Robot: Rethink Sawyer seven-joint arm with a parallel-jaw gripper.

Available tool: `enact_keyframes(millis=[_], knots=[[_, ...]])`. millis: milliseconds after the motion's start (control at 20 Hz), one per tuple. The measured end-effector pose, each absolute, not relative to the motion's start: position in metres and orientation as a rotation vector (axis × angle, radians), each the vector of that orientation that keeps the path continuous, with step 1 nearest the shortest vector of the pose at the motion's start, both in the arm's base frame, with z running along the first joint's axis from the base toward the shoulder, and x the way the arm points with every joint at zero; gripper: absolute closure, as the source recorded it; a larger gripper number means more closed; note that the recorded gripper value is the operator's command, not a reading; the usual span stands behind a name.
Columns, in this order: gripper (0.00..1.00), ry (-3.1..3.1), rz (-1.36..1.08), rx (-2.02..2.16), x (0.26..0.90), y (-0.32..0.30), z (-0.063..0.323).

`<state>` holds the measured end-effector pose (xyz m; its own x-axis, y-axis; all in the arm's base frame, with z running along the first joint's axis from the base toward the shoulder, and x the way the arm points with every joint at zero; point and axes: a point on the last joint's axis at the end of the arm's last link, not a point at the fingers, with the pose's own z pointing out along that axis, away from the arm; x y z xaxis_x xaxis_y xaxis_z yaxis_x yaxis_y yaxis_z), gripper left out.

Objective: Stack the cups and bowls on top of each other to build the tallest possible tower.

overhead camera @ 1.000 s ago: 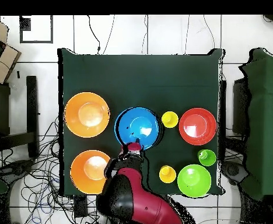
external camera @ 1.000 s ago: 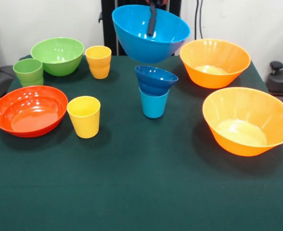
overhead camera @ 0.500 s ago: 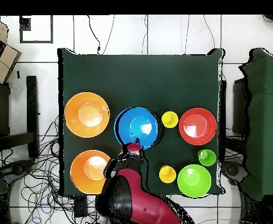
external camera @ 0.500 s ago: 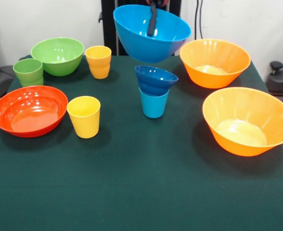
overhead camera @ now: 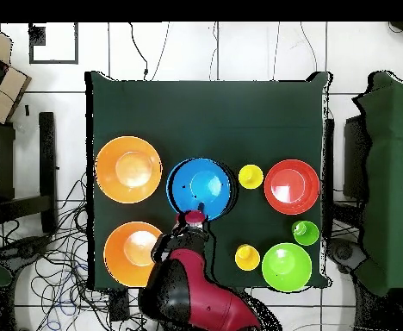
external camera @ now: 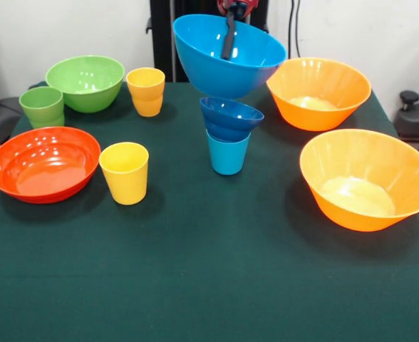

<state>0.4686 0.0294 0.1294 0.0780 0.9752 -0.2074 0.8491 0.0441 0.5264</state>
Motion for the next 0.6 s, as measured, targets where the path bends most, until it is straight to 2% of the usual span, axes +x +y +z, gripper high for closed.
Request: enact_keyframes(millis=[600], knots=[[1.00,1.841,0.291,1.841,0.454,0.034,0.112]])
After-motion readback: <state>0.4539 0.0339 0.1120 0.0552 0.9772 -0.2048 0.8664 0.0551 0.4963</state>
